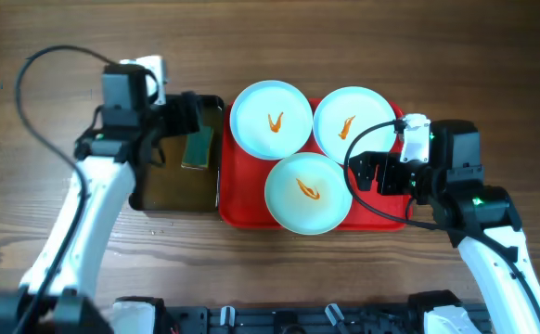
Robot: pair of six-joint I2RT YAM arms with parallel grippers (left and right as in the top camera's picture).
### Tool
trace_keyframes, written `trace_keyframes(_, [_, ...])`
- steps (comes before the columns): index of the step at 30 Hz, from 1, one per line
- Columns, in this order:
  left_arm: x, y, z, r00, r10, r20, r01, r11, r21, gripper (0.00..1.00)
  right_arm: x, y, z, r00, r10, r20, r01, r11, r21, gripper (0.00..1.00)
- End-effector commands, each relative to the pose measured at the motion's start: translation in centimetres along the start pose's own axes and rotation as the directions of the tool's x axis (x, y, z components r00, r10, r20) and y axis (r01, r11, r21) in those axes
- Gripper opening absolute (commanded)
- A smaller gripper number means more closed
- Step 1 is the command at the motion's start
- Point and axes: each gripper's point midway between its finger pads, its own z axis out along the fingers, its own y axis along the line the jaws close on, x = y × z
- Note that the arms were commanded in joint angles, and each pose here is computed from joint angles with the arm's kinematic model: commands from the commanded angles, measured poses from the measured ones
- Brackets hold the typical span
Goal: Clean dirty plates on tray and stack at the side
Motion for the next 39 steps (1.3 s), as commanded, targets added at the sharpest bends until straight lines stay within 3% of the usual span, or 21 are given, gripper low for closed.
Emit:
trace_keyframes(1, [3.1, -1.0, 4.5, 0.979, 0.161, -0.127, -0.158, 0.987, 0.035, 0.92, -0.6, 0.4, -0.2, 1.000, -0.015, 0.008, 0.015, 1.000, -0.019, 1.00])
trace_keyframes(8, [8.9, 0.5, 9.8, 0.934, 0.140, -0.328, -0.140, 0.990, 0.023, 0.87, -0.5, 0.4, -0.2, 1.000, -0.014, 0.005, 0.014, 1.000, -0.018, 1.00])
trace_keyframes(15, [11.6, -0.3, 11.0, 0.902, 0.160, -0.401, -0.155, 0.987, 0.044, 0.55, -0.5, 0.4, -0.2, 1.000, -0.014, 0.005, 0.014, 1.000, -0.018, 0.99])
trace_keyframes(21, [13.0, 0.1, 11.0, 0.879, 0.150, -0.452, -0.150, 0.988, 0.036, 0.48, -0.5, 0.4, -0.2, 1.000, -0.014, 0.005, 0.014, 1.000, -0.018, 1.00])
trace_keyframes(27, [14.4, 0.5, 10.6, 0.860, 0.143, -0.489, -0.147, 0.989, 0.031, 0.24, -0.4, 0.4, -0.2, 1.000, -0.013, 0.001, 0.013, 1.000, -0.017, 0.99])
trace_keyframes(30, [14.8, 0.6, 10.6, 0.855, 0.141, -0.499, -0.145, 0.989, 0.030, 0.04, 0.5, 0.0, 0.5, 0.999, 0.000, -0.036, -0.001, 1.000, -0.011, 0.99])
trace_keyframes(32, [14.8, 0.6, 10.6, 0.855, 0.140, -0.499, -0.145, 0.989, 0.030, 0.04, 0.9, -0.2, 1.1, 0.998, 0.009, -0.066, -0.009, 1.000, -0.007, 0.92])
trace_keyframes(36, [14.9, 0.6, 10.5, 0.859, 0.105, -0.501, -0.115, 0.993, 0.012, 0.04, 2.4, -0.2, 3.1, 0.987, 0.017, -0.161, -0.020, 1.000, -0.013, 0.69])
trace_keyframes(39, [15.0, 0.6, 10.5, 0.858, 0.079, -0.508, -0.092, 0.996, -0.001, 0.04, 3.9, -0.2, 4.8, 0.970, 0.017, -0.243, -0.020, 1.000, -0.011, 0.65])
